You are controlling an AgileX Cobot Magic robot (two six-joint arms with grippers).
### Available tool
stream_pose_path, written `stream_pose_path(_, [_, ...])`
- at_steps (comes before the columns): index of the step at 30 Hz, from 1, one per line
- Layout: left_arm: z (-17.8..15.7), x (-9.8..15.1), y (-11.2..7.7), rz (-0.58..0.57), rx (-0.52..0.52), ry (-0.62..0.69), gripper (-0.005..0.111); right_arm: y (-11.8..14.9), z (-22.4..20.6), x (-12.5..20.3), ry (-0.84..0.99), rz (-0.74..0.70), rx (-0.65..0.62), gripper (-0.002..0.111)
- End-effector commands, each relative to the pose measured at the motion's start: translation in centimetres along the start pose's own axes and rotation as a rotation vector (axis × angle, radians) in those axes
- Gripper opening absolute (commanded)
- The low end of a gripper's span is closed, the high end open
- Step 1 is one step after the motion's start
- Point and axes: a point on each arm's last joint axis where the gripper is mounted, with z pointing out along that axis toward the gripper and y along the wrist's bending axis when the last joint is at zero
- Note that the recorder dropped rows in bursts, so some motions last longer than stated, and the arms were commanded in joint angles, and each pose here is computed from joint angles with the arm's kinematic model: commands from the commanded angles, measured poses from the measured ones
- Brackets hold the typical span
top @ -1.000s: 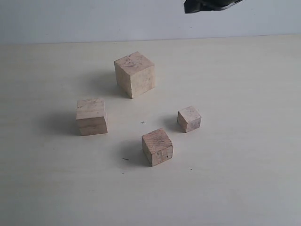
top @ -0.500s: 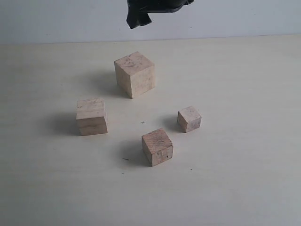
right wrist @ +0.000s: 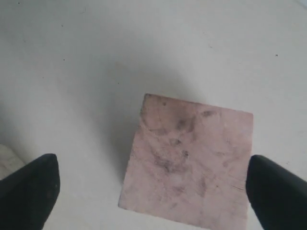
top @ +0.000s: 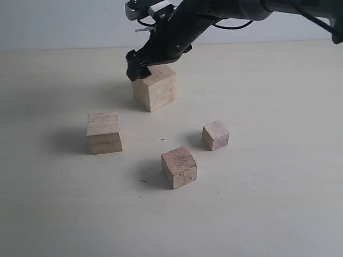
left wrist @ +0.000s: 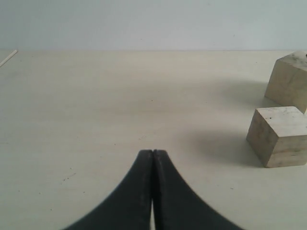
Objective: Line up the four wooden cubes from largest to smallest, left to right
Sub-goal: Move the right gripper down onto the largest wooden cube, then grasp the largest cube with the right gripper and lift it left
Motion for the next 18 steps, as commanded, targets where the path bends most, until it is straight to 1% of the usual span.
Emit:
stream_pose_path(1, [0.0,0.0,0.0,-0.003,0.003,-0.014,0.000,-0.5,1.1,0.3,-0.006,-0.032,0.033,0.105])
stream_pose_path(8, [0.0,0.0,0.0,-0.003,0.003,-0.014,0.000,-0.8,1.3,-0.2,-0.065,-0.022,0.068,0.105])
stream_pose_path(13, [0.0,0.0,0.0,-0.003,0.003,-0.014,0.000,-1.0,2.5,0.6,-0.042,0.011,0.063,0.105])
stream_pose_path(18, [0.0,0.0,0.0,-0.003,0.003,-0.014,0.000,-1.3,4.4,1.9,0.004,0.006,0.063,0.105])
